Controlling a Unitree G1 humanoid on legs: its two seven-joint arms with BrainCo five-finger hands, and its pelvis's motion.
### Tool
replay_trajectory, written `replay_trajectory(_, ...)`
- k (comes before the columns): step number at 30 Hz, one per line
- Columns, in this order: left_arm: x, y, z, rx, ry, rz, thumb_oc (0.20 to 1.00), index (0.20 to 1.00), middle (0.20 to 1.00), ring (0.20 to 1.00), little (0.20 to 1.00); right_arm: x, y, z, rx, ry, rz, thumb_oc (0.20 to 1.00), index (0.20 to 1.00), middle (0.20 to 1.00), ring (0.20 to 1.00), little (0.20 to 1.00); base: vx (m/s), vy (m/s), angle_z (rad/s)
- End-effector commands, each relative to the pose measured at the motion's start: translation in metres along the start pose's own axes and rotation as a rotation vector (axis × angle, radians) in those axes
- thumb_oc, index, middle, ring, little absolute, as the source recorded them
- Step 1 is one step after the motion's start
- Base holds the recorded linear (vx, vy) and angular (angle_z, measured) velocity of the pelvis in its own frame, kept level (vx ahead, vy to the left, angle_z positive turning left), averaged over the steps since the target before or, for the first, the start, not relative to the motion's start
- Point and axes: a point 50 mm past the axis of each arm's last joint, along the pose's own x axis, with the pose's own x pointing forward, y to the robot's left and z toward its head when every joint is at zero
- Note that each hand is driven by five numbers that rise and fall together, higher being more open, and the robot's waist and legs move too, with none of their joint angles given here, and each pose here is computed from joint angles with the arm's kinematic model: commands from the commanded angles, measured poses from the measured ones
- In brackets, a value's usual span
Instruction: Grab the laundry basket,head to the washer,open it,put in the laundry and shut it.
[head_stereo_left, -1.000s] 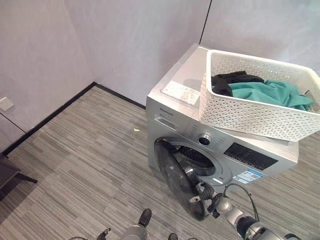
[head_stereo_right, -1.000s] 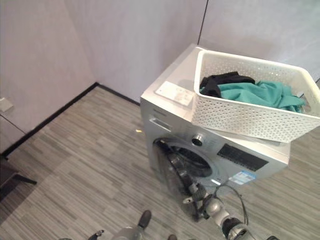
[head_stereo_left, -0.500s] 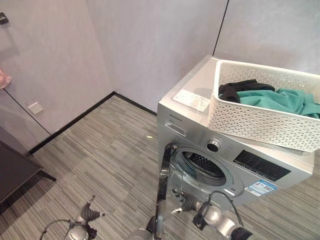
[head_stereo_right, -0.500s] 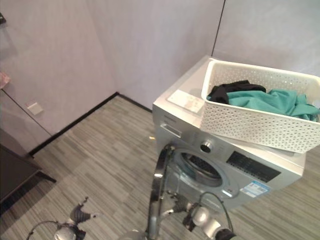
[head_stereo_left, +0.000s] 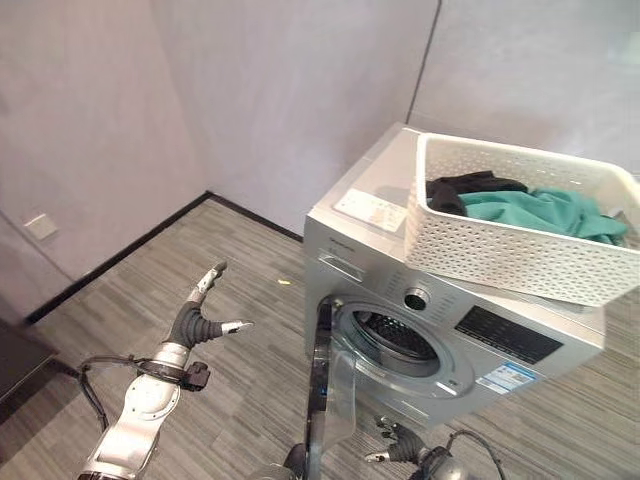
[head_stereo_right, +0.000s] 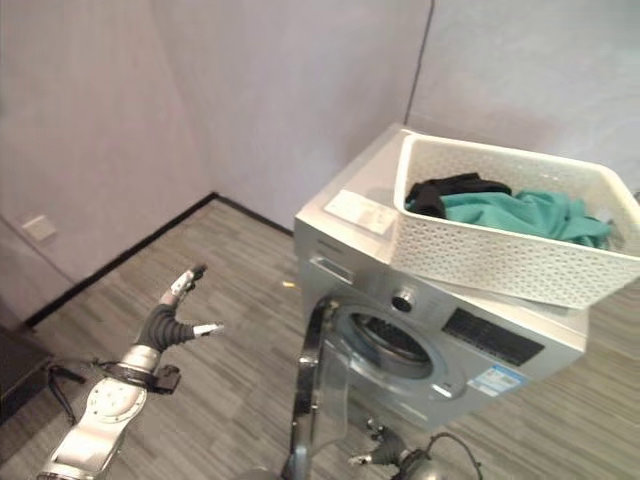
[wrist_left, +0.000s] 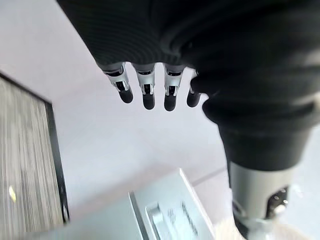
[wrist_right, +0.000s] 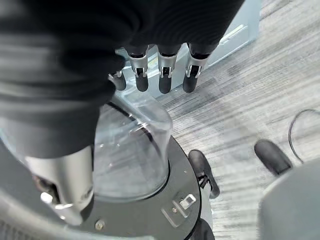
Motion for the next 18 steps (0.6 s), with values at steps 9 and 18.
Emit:
replay_trajectory(9,-0.003,0.01,0.016,-0.056,-0.072,0.021,1.0,1.0,1.0,1.0,1.0,0.021,-0.028,0.075,-0.119,-0.202,-0.092,1.0,1.0,1.0,1.0,1.0,-0.24,-0.023,0.45)
replay_trajectory(18,0.015,0.011,0.048,-0.072,-0.221,-0.012,1.0,1.0,1.0,1.0,1.0,0.022,-0.058,0.078,-0.089,-0.169,-0.228,1.0,1.0,1.0,1.0,1.0,-0.14,0.061,0.87)
